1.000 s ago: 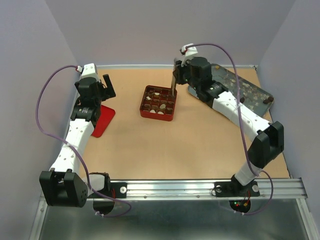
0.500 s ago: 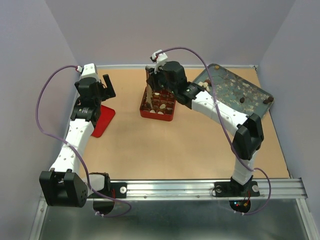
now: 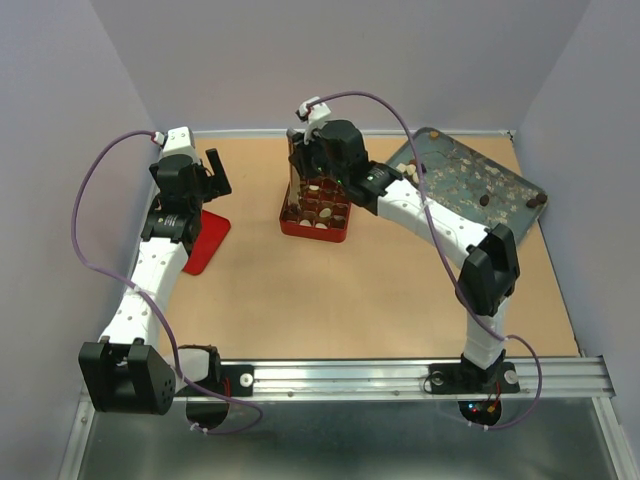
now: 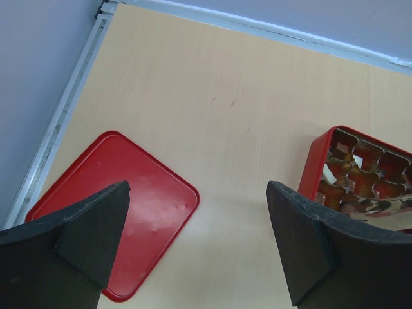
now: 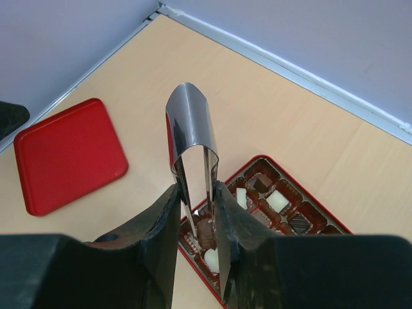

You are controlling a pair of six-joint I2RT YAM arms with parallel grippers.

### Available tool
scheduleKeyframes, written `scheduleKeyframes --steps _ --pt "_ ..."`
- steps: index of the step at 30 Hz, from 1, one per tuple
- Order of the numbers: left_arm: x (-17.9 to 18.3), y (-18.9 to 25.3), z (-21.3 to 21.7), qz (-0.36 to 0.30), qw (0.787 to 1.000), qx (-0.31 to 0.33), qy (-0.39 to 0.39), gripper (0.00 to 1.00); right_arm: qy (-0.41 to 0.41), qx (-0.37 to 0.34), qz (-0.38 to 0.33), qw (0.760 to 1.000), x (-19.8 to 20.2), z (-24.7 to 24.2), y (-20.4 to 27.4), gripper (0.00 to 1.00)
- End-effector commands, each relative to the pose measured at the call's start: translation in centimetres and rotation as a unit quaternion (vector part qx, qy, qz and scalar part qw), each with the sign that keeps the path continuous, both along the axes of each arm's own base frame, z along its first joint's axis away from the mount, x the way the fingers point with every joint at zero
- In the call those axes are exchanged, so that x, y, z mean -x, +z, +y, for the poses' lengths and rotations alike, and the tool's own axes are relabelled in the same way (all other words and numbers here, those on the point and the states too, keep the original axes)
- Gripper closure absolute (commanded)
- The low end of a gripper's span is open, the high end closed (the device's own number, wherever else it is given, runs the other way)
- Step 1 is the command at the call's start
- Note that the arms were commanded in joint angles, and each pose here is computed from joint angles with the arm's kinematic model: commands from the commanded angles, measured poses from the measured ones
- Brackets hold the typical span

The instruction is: Pack the chocolate

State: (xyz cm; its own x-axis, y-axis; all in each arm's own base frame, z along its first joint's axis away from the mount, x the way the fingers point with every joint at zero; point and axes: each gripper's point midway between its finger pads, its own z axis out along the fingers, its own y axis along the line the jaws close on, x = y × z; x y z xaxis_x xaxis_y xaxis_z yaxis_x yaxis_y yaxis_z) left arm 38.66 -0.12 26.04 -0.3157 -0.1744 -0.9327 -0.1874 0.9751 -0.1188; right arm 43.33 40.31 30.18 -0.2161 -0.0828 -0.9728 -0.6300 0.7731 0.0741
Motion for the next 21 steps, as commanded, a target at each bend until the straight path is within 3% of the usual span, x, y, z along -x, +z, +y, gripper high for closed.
scheduleKeyframes --steps 1,14,21 --pt "-0.2 1.4 0.3 -0.026 1.0 -0.001 0.003 0.01 0.016 -0.048 -0.036 0.998 0.4 1.4 4.5 0.76" --pt "-0.2 1.4 0.3 -0.026 1.0 -0.001 0.002 0.01 0.026 -0.048 -0.022 0.998 0.7 2.5 3.3 0.76" --pt "-0.2 1.4 0.2 -0.026 1.0 -0.001 0.001 0.01 0.026 -0.048 -0.021 0.998 0.7 2.6 3.2 0.67"
